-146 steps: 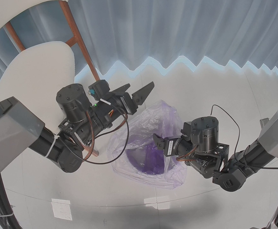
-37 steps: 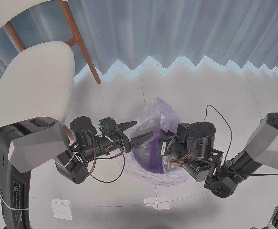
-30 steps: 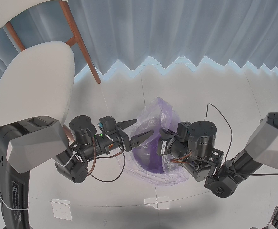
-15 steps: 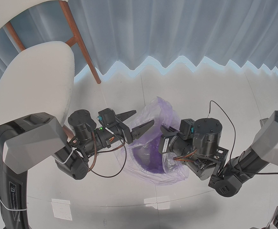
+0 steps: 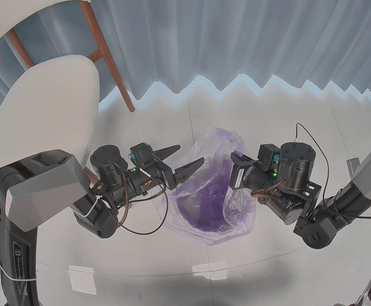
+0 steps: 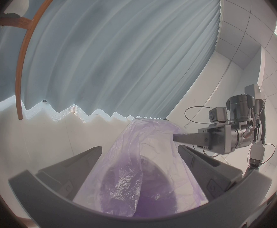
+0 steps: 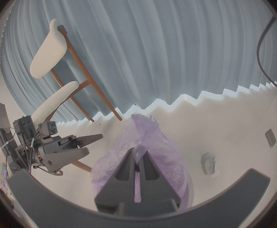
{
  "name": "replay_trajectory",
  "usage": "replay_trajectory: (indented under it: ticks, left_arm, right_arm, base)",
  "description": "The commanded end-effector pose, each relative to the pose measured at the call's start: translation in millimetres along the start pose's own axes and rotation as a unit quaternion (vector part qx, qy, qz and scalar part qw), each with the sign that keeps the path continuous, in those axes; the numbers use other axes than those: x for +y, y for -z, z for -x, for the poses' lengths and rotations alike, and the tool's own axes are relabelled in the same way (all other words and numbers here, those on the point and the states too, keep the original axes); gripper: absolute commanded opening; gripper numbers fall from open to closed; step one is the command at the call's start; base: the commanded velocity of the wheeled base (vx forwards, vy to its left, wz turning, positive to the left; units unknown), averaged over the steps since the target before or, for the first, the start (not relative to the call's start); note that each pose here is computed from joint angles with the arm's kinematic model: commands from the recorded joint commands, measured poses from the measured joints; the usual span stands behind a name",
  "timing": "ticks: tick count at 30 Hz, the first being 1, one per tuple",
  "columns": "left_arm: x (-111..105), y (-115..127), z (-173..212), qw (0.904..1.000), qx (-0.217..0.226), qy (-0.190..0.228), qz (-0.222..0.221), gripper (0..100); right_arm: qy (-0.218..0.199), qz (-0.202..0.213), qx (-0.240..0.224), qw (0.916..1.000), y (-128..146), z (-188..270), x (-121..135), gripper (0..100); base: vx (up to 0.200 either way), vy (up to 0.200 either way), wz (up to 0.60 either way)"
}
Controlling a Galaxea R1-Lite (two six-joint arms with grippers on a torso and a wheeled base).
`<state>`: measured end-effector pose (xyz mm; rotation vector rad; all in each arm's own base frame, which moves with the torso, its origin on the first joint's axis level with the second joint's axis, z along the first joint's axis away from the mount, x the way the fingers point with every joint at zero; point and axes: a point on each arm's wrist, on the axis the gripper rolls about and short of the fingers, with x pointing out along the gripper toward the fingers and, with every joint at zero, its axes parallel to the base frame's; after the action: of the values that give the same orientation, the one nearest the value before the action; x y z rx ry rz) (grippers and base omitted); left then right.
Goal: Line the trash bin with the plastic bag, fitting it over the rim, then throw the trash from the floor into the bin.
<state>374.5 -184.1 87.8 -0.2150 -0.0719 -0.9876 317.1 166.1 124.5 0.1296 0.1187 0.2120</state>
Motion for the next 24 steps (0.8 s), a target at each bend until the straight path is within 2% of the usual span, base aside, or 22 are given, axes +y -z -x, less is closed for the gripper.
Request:
replay_trajectory:
  ticks: [1, 6, 9, 13, 24]
  left_arm:
    - [-1, 7, -2, 1.0000, 0.007, 0.002, 0.004, 100]
    - [1, 21, -3, 0.9998, 0.020, 0.001, 0.005, 100]
    - [3, 23, -4, 0.9998, 0.020, 0.001, -0.003, 100]
    - [4, 26, -4, 0.9997, 0.023, -0.001, -0.001, 100]
    - [5, 24, -5, 0.9998, 0.019, -0.002, -0.004, 100]
  right_arm:
    - [0.008, -0.002, -0.012, 0.9999, -11, 2, -12, 0]
    - [-0.001, -0.005, -0.021, 0.9998, -20, 5, -15, 0]
    - [0.022, -0.003, -0.022, 0.9995, -21, -4, -37, 0]
    - [0.020, 0.001, -0.019, 0.9996, -20, -8, -45, 0]
    - [0.039, 0.003, -0.011, 0.9992, -12, -35, -92, 0]
  base:
    - [0.000, 0.000, 0.00]
    - [0.000, 0.000, 0.00]
    - [0.000, 0.000, 0.00]
    - [0.000, 0.000, 0.00]
    - [0.000, 0.000, 0.00]
